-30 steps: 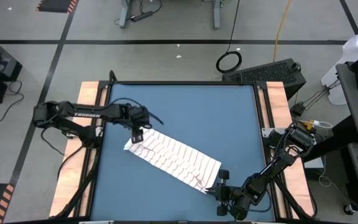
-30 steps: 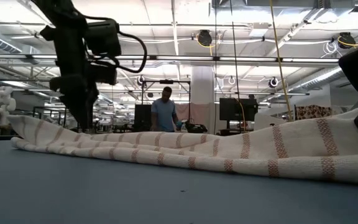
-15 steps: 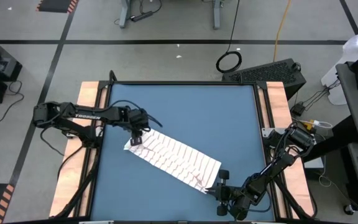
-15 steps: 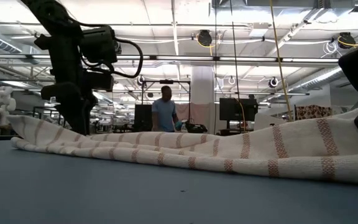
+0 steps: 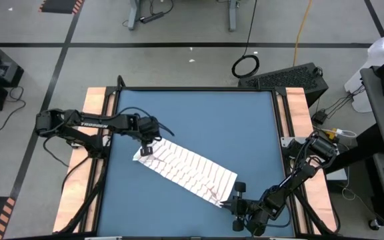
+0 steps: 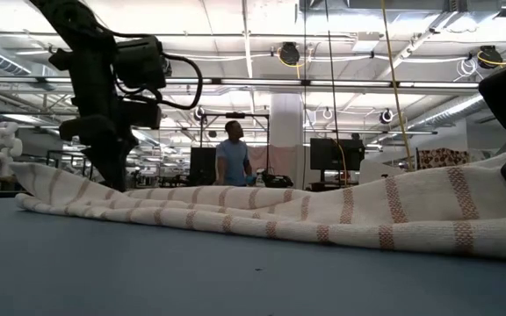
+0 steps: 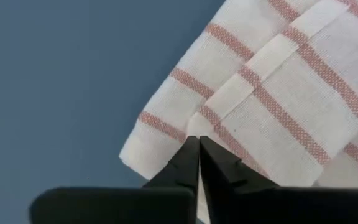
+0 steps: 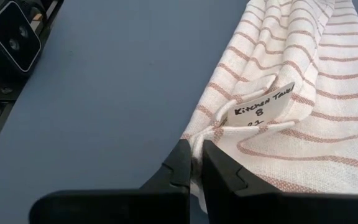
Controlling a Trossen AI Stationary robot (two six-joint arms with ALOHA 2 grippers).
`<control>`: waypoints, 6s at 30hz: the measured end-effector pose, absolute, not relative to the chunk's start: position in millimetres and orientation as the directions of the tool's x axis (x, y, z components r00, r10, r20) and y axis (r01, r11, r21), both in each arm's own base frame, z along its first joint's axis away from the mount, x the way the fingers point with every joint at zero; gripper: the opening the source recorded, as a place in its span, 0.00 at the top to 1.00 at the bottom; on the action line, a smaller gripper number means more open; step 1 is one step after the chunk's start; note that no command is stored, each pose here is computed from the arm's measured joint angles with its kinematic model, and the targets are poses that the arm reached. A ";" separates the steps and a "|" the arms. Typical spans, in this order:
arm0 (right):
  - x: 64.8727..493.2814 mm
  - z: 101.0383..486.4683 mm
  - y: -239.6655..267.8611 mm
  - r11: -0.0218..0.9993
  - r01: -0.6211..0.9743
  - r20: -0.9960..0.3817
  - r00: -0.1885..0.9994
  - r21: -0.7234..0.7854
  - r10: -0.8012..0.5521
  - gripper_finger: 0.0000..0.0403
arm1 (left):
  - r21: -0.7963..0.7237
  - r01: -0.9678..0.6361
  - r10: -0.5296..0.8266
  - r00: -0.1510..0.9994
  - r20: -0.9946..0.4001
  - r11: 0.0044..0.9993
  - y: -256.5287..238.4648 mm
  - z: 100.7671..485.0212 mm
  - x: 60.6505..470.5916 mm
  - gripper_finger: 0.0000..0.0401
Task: Roll towel
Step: Fold the white towel
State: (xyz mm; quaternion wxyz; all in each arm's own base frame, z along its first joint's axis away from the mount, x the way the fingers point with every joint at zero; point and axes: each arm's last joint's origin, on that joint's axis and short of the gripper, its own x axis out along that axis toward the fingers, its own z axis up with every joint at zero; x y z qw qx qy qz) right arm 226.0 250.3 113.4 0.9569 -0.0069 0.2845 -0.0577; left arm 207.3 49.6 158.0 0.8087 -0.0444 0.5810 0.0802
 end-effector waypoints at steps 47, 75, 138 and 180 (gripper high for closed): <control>225.9 113.2 250.3 0.993 0.108 -0.544 0.831 -0.044 -0.115 0.98 | 0.125 -0.145 0.161 0.269 -0.950 0.981 23.4 145.9 218.0 0.80; 226.2 113.4 250.1 0.993 0.111 -0.541 0.833 -0.048 -0.119 0.98 | 0.146 -0.132 0.180 0.311 -0.933 0.981 20.0 162.9 221.4 0.77; 228.8 113.6 248.5 0.992 0.122 -0.540 0.833 -0.034 -0.121 0.98 | 0.189 -0.133 0.226 0.378 -0.898 0.973 10.5 158.3 208.8 0.93; 229.0 118.0 256.4 0.995 0.063 -0.546 0.838 0.072 -0.013 0.98 | 0.012 -0.059 0.037 0.456 -0.889 0.998 -18.8 190.9 184.4 0.98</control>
